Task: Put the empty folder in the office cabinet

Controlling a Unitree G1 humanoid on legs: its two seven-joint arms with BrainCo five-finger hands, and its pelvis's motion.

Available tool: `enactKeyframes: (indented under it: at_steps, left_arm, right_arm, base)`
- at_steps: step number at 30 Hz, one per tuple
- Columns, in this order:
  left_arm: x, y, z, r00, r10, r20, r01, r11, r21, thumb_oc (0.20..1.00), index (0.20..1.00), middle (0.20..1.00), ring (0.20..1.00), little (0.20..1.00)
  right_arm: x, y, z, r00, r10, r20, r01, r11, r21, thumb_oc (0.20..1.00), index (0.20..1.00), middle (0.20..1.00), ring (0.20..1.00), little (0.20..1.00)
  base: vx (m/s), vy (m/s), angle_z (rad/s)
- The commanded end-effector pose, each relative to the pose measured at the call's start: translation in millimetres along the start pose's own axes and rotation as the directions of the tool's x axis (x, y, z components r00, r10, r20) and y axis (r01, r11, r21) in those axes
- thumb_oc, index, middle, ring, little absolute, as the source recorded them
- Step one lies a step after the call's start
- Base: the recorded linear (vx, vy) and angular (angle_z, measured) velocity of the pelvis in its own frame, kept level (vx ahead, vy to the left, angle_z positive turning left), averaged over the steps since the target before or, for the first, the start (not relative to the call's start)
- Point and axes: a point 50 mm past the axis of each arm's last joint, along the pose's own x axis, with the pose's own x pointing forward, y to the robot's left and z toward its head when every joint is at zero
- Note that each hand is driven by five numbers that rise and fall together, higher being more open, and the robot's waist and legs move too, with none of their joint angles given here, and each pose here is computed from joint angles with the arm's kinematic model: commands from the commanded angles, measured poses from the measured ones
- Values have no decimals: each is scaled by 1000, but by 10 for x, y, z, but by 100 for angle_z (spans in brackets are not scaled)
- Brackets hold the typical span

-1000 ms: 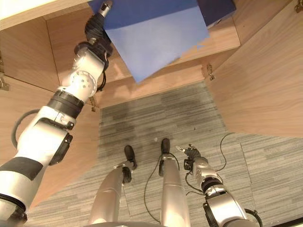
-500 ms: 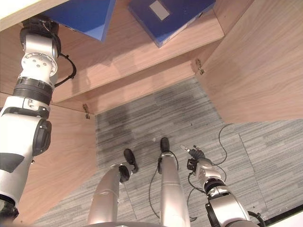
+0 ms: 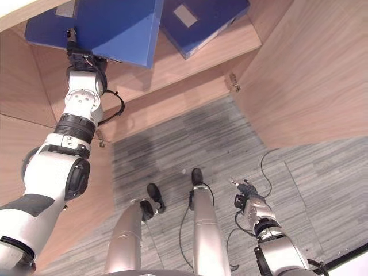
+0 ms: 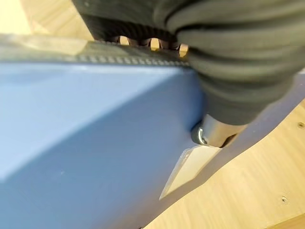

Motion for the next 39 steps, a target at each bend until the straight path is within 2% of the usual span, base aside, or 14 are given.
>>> enactKeyframes:
  at_steps: [1, 8, 19, 21, 23, 24, 25, 26, 27, 32, 35, 39]
  left_arm:
    - [2, -534, 159, 980, -190, 54, 189, 982, 21, 200, 200, 200, 200, 200]
    - [-43, -649, -52, 968, -251, -17, 252, 965, 68, 200, 200, 200, 200, 200]
    - [-30, -604, -35, 978, -210, 0, 210, 978, 20, 200, 200, 200, 200, 200]
    - [-44, -583, -66, 979, -205, -3, 205, 979, 0, 200, 200, 200, 200, 200]
    - [-44, -533, -47, 981, -195, 3, 195, 981, -3, 200, 200, 200, 200, 200]
    - [-45, -538, -27, 980, -199, 11, 199, 980, 2, 200, 200, 200, 200, 200]
    - [-52, -557, 33, 977, -213, 34, 213, 977, -3, 200, 200, 200, 200, 200]
    - [-53, -556, 38, 977, -212, 36, 213, 977, -6, 200, 200, 200, 200, 200]
    - [-64, -556, 51, 974, -224, 43, 224, 975, -3, 200, 200, 200, 200, 200]
    - [-79, -564, 92, 968, -244, 57, 244, 970, 5, 200, 200, 200, 200, 200]
    - [-72, -604, 167, 965, -251, 79, 253, 967, -18, 200, 200, 200, 200, 200]
    - [-64, -732, 440, 953, -256, 160, 272, 958, -92, 200, 200, 200, 200, 200]
  right_arm:
    - [4, -140, 69, 999, -43, 22, 42, 998, 43, 1000, 1000, 1000, 1000, 1000]
    - [-1, -53, 138, 998, -8, 62, 5, 999, 52, 1000, 1000, 1000, 1000, 1000]
    - [-35, -146, 190, 992, -36, 117, 26, 996, 82, 1000, 1000, 1000, 1000, 1000]
    - [-57, -53, 309, 984, 4, 177, -8, 1000, 22, 1000, 1000, 1000, 1000, 1000]
    - [-158, 104, 543, 948, 85, 306, -57, 993, -99, 1000, 1000, 1000, 1000, 1000]
    - [-215, 162, 700, 919, 123, 374, -66, 984, -163, 1000, 1000, 1000, 1000, 1000]
    - [-350, 272, 972, 853, 184, 489, -60, 964, -258, 1000, 1000, 1000, 1000, 1000]
    - [-356, 273, 973, 852, 183, 490, -56, 963, -263, 1000, 1000, 1000, 1000, 1000]
    - [-451, 346, 1183, 796, 220, 564, -30, 945, -326, 1000, 1000, 1000, 1000, 1000]
    - [-593, 448, 1435, 719, 269, 640, 12, 917, -399, 1000, 1000, 1000, 1000, 1000]
    - [-588, 391, 1381, 728, 273, 628, 39, 899, -436, 1000, 1000, 1000, 1000, 1000]
    - [-477, 54, 1088, 808, 185, 560, 84, 904, -420, 1000, 1000, 1000, 1000, 1000]
  base:
    - [-45, 19, -10]
    - [2, -24, 1]
    - [23, -28, 3]
    - [25, -38, 0]
    - [30, -26, 1]
    - [38, -1, 1]
    - [0, 0, 0]
    - [37, 13, -2]
    - [0, 0, 0]
    - [0, 0, 0]
    - [15, -6, 1]
    - [47, -18, 1]
